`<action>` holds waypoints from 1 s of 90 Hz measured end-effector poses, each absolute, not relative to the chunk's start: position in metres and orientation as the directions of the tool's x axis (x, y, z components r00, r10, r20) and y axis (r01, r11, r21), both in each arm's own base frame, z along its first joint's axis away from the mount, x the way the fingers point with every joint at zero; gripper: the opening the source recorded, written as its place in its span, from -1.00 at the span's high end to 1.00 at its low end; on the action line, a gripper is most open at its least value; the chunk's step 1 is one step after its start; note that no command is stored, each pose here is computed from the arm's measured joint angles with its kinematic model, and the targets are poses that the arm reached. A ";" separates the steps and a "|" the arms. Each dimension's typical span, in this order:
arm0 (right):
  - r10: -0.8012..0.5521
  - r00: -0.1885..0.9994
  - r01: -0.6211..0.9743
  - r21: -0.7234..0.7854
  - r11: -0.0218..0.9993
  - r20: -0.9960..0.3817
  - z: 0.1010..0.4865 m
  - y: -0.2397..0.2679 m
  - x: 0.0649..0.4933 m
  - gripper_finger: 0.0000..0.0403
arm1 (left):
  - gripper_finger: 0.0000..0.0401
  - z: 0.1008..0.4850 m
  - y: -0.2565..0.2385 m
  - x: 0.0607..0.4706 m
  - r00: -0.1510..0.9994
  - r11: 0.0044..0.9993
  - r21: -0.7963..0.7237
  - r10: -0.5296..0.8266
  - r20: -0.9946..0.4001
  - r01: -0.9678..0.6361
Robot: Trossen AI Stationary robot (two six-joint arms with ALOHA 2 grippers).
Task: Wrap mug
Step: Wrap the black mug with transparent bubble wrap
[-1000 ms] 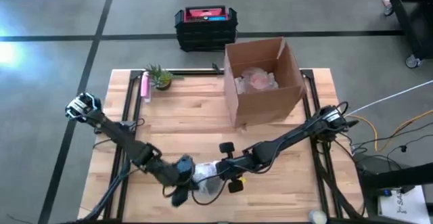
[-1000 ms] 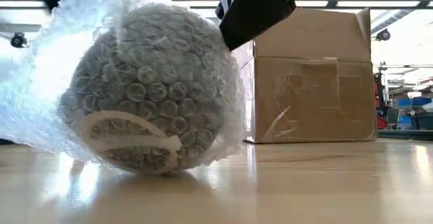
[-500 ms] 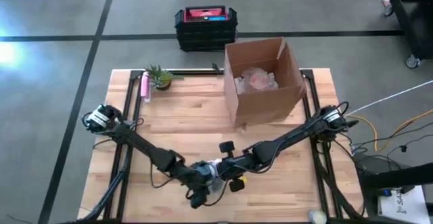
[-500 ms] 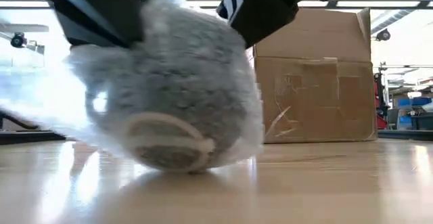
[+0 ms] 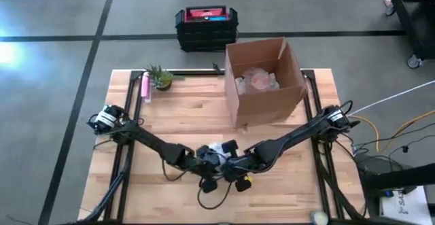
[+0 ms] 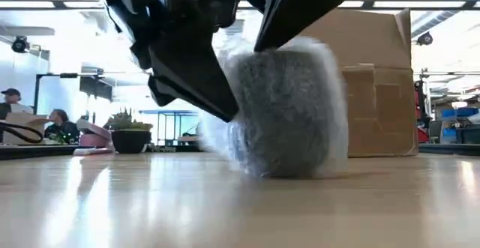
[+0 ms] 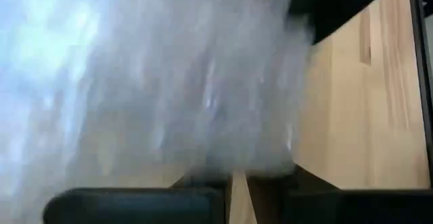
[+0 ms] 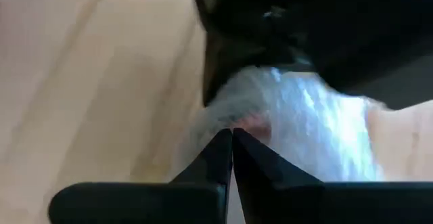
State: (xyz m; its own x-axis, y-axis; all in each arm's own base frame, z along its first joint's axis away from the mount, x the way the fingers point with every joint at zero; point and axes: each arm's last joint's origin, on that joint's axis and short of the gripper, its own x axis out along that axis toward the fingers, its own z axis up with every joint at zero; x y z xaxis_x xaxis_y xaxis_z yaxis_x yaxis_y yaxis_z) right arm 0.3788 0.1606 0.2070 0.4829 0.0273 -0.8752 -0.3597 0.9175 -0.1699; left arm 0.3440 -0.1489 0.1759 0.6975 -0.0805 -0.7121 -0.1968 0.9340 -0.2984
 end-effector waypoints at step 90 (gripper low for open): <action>-0.024 0.452 -0.266 -0.161 0.950 -0.892 0.226 0.161 0.371 1.00 | 0.90 0.230 -0.145 0.343 0.766 0.961 -0.057 0.179 -0.618 -0.270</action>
State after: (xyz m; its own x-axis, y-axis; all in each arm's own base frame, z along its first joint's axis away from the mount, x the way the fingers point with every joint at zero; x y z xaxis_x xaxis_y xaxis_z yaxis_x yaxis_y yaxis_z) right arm 0.3715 0.1609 0.2257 0.4523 -0.0241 -0.8916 -0.2662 0.9504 -0.1607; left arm 0.3428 -0.1446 0.2295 0.7655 0.1787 -0.6181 -0.2704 0.9610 -0.0572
